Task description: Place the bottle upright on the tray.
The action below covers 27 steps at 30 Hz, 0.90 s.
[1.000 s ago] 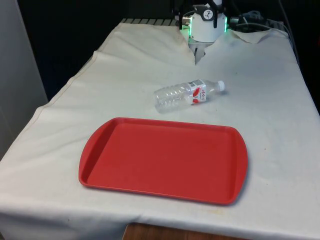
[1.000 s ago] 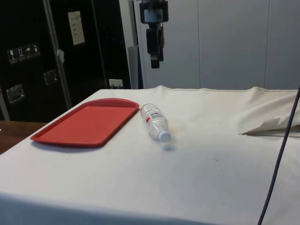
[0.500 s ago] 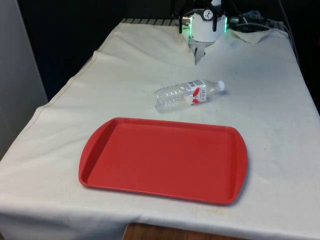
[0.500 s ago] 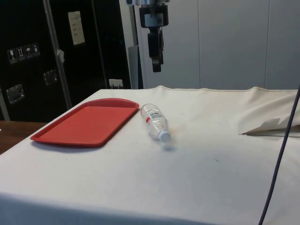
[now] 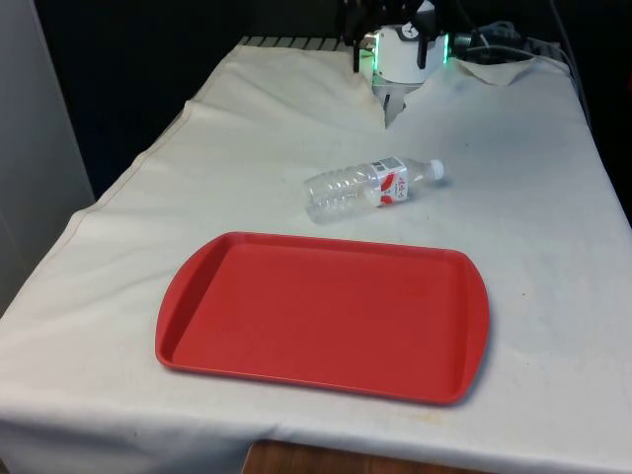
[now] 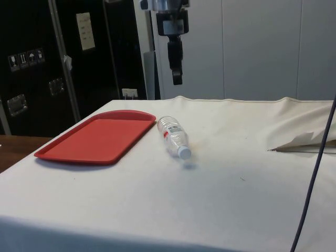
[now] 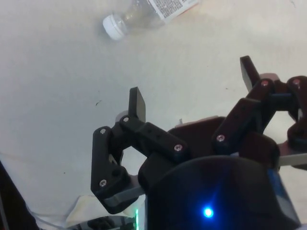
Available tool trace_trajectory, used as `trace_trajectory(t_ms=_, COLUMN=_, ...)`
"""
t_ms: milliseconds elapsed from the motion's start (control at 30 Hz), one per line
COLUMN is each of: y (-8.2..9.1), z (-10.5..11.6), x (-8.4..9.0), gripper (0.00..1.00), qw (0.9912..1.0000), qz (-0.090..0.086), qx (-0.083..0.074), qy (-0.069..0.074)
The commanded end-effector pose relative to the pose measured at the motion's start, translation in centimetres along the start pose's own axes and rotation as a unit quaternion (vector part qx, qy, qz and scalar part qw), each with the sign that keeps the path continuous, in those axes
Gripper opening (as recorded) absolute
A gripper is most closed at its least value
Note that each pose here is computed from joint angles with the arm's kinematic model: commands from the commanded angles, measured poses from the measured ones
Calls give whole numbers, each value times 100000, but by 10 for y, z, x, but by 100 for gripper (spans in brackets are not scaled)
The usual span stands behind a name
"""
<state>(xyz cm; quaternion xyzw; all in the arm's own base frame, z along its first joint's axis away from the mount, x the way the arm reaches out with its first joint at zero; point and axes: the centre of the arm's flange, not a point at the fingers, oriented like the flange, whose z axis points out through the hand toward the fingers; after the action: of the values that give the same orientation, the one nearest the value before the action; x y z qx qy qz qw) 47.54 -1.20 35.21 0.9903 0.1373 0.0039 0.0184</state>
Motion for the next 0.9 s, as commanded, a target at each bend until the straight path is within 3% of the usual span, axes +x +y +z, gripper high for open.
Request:
trace_trajectory(t_ms=0, y=0, z=2, x=0, gripper=100, qw=99996, qz=-617, qx=-575, qy=318)
trace_trajectory(t_ms=200, y=-1, z=6, x=0, gripper=100, qw=99966, qz=-2352, qx=-1098, qy=17)
trace_trajectory(t_ms=233, y=-1, z=5, x=0, gripper=100, qw=99978, qz=-2017, qx=-593, qy=-212)
trace_trajectory(t_ms=500, y=-3, z=12, x=-1, gripper=100, qw=99870, qz=-4681, qx=-1970, qy=-494)
trace_trajectory(t_ms=533, y=-2, z=11, x=-2, gripper=100, qw=99892, qz=-4332, qx=-1445, qy=-822)
trace_trajectory(t_ms=567, y=-3, z=12, x=-1, gripper=100, qw=99858, qz=-4891, qx=-2068, qy=-523)
trace_trajectory(t_ms=767, y=-4, z=17, x=-2, gripper=100, qw=99728, qz=-6779, qx=-2720, qy=-941)
trace_trajectory(t_ms=800, y=-3, z=16, x=-2, gripper=100, qw=99752, qz=-6567, qx=-2230, qy=-1226)
trace_trajectory(t_ms=867, y=-4, z=18, x=-2, gripper=100, qw=99685, qz=-7321, qx=-2882, qy=-995)
